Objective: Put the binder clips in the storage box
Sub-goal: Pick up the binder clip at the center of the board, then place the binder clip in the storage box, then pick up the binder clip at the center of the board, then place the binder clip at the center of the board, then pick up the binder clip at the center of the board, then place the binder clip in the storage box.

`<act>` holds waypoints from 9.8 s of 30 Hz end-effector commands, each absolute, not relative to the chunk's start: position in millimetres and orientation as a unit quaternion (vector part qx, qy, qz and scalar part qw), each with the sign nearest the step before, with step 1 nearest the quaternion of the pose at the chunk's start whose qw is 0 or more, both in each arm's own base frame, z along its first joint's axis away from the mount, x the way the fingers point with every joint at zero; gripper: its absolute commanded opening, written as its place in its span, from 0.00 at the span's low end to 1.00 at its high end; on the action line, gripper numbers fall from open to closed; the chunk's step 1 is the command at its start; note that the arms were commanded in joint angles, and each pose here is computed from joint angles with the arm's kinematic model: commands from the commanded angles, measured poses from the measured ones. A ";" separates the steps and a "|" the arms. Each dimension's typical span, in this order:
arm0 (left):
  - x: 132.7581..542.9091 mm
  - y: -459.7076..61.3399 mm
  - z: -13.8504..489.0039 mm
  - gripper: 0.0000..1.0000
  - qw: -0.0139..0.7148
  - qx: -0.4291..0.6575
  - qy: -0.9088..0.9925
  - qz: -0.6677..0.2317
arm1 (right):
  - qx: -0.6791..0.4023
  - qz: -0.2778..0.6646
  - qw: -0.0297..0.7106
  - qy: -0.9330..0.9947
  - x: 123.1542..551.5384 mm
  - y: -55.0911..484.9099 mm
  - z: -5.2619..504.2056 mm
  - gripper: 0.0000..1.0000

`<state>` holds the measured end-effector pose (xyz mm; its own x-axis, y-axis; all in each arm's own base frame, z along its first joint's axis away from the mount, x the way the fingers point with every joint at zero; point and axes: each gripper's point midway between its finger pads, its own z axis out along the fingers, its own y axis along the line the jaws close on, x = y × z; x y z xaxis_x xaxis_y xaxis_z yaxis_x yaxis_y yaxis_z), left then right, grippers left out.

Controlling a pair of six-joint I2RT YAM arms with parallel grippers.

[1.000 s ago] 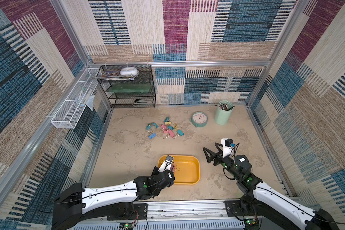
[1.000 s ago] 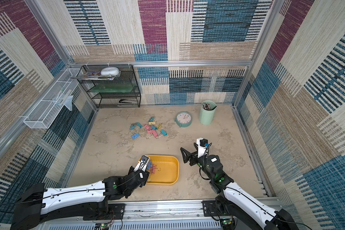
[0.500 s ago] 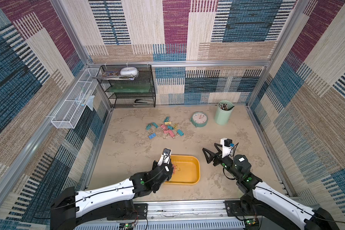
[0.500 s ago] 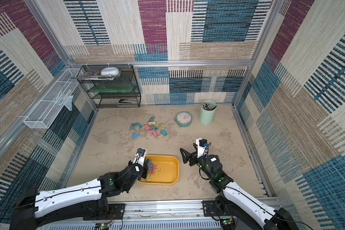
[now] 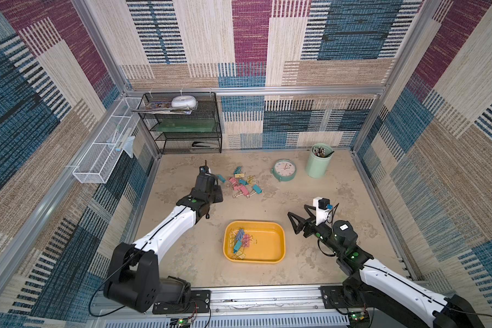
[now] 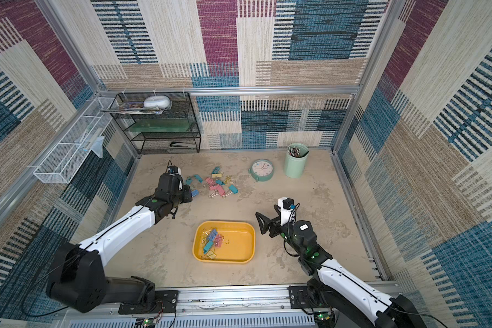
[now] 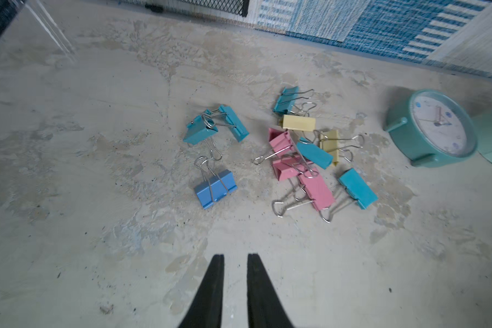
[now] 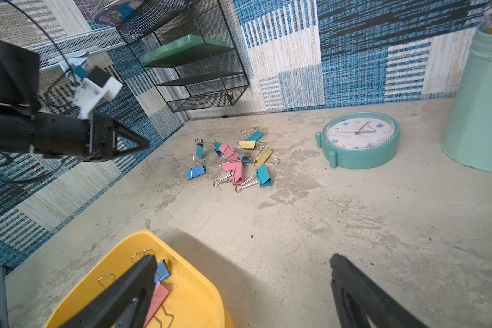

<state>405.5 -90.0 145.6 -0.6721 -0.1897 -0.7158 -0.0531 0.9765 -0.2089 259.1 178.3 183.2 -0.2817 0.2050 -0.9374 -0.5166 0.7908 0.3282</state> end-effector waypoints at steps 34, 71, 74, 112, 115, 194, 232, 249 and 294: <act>419.5 -95.7 104.5 0.00 0.395 -0.104 0.870 -0.277 | -0.103 0.315 0.594 0.733 260.4 180.9 189.8 0.98; 209.2 -311.7 68.4 0.01 0.421 0.325 0.845 -0.048 | -0.086 0.310 0.608 0.726 258.4 172.0 196.8 0.98; 209.2 -312.4 65.1 0.11 0.419 0.321 0.848 -0.050 | -0.085 0.310 0.609 0.725 258.4 171.4 197.4 0.98; 500.3 -179.2 108.3 0.45 0.338 -0.110 0.884 -0.303 | -0.089 0.301 0.607 0.730 260.3 171.8 193.5 0.99; 504.1 -167.3 98.1 0.45 0.339 -0.127 0.889 -0.281 | -0.090 0.303 0.606 0.730 260.2 172.2 193.4 0.98; 439.2 -65.6 139.3 0.53 0.435 -0.149 0.888 -0.029 | -0.090 0.303 0.599 0.736 262.4 174.4 187.3 0.98; 524.1 -75.0 99.7 0.00 0.369 -0.112 0.911 -0.146 | -0.091 0.292 0.596 0.743 265.5 174.1 181.6 0.98; 372.8 -175.8 224.7 0.00 0.455 0.054 0.871 -0.176 | -0.096 0.310 0.599 0.732 260.4 176.9 188.4 0.98; 318.4 -188.0 191.3 0.37 0.416 0.079 0.900 -0.101 | -0.081 0.304 0.607 0.729 260.6 170.2 192.0 0.98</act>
<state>298.6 -208.7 183.3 -0.6094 0.1708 -0.7742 0.3143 0.9485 -0.0381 261.0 168.8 188.4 -0.2569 0.2410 -0.9359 -0.4785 0.8097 0.3398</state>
